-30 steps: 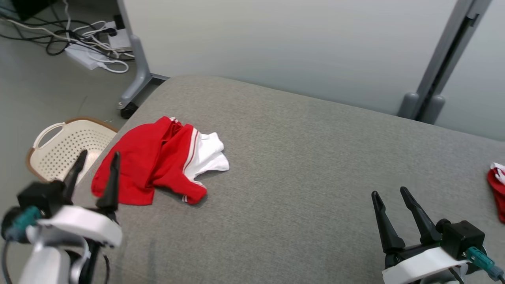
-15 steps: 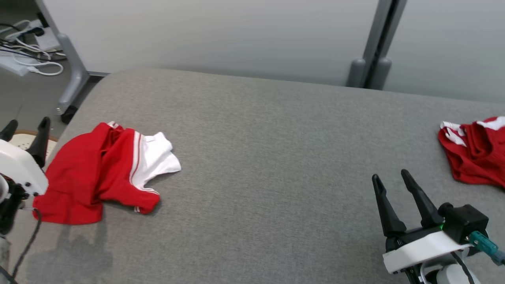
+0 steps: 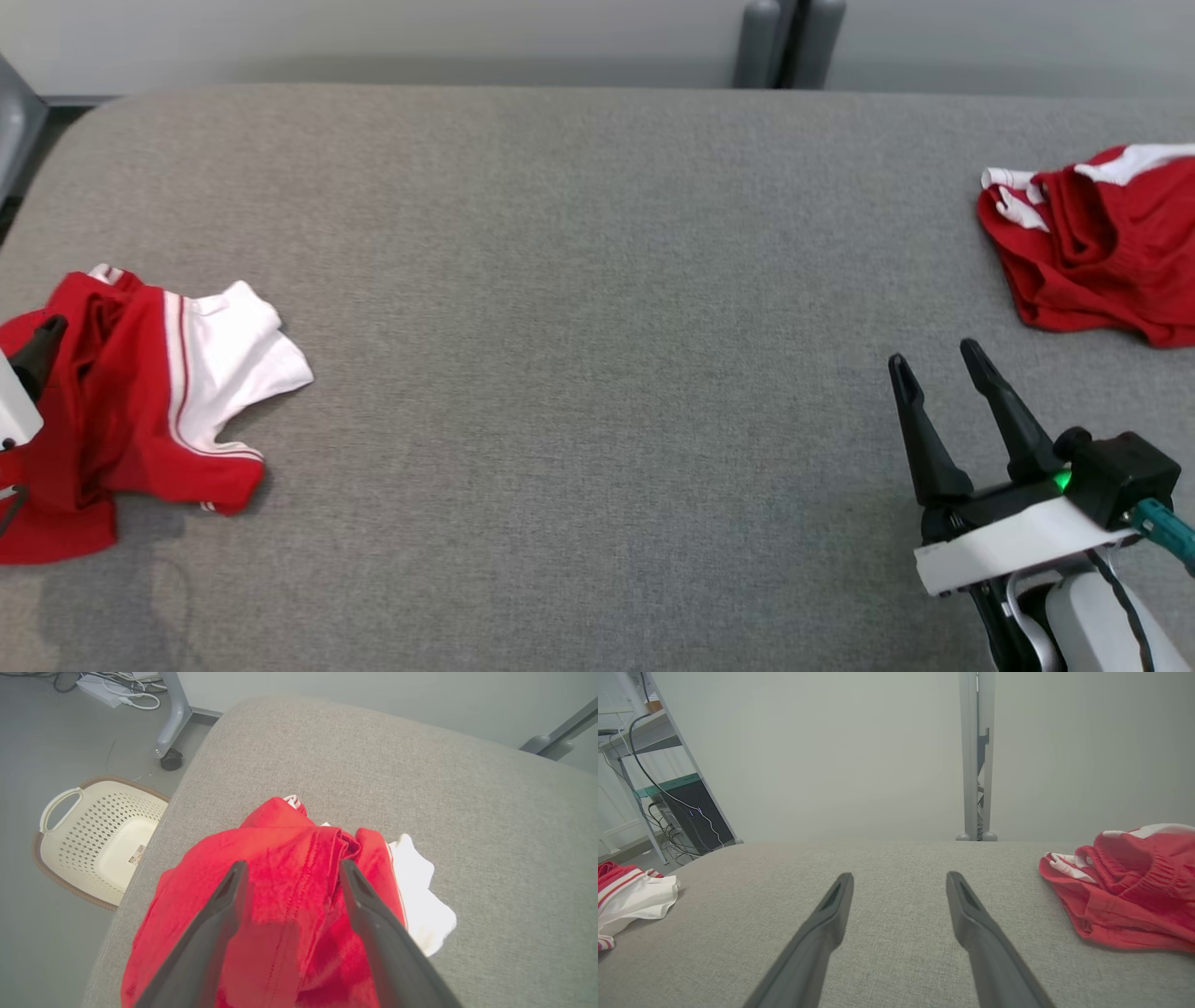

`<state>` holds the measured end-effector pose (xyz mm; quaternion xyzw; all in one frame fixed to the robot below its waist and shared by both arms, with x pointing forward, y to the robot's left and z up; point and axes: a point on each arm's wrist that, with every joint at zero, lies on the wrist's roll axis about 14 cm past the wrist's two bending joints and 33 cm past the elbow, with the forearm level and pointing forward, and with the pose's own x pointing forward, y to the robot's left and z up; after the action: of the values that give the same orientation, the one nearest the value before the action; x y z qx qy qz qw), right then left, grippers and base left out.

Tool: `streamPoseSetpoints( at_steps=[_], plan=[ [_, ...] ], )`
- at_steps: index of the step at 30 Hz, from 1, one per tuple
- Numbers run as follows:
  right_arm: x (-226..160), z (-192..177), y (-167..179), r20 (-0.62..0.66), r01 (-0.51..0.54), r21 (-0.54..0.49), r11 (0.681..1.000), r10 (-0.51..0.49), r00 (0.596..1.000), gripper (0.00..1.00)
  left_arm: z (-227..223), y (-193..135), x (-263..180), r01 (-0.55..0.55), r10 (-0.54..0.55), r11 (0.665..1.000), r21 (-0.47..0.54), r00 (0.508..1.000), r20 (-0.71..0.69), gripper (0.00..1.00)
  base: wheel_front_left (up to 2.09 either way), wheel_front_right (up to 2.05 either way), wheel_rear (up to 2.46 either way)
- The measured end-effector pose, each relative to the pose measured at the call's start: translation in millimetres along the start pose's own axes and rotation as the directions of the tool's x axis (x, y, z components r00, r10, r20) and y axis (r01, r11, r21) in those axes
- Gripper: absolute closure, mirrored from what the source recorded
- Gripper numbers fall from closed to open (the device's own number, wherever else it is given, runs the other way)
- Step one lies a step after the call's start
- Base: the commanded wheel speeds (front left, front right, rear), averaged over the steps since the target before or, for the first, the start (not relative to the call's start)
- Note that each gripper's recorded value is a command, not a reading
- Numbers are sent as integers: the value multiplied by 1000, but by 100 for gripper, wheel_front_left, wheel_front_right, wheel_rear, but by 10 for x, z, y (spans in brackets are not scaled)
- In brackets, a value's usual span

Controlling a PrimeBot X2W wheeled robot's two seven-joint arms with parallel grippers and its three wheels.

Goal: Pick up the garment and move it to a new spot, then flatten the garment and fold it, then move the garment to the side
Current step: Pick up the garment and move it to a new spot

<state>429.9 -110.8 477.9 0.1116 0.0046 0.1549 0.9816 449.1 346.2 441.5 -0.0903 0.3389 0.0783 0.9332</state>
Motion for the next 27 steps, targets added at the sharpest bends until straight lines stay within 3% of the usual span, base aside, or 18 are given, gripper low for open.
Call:
streamPoseSetpoints(
  at_steps=[10, 19, 20, 22, 23, 27],
  plan=[
    [27, -94, -276, -19, 70, 2, 998, -70, 997, 0, -482, -42, 409, -20, 17, 1000, -9, 963, -267, 0, 0, 0, 0],
    [28, -92, -359, -18, 91, -3, 996, -91, 996, 0, -568, 15, 498, -57, 50, 998, -13, 945, -322, 0, 0, 0, 0],
    [29, -93, -363, -18, 91, -4, 996, -91, 996, 0, -575, 13, 503, -58, 51, 998, -14, 944, -326, 7, 0, 0, 0],
    [36, -89, -367, -17, 92, -4, 996, -92, 996, 0, -571, 23, 506, -62, 54, 998, -16, 944, -327, 64, 0, 0, 0],
    [37, -89, -366, -17, 91, -4, 996, -92, 996, 0, -573, 23, 505, -61, 53, 998, -15, 944, -326, 98, 0, 0, 0],
    [42, -77, -351, -14, 88, -4, 996, -88, 996, 0, -542, 16, 494, -58, 52, 998, -10, 950, -307, 100, 0, 0, 0]
  ],
)
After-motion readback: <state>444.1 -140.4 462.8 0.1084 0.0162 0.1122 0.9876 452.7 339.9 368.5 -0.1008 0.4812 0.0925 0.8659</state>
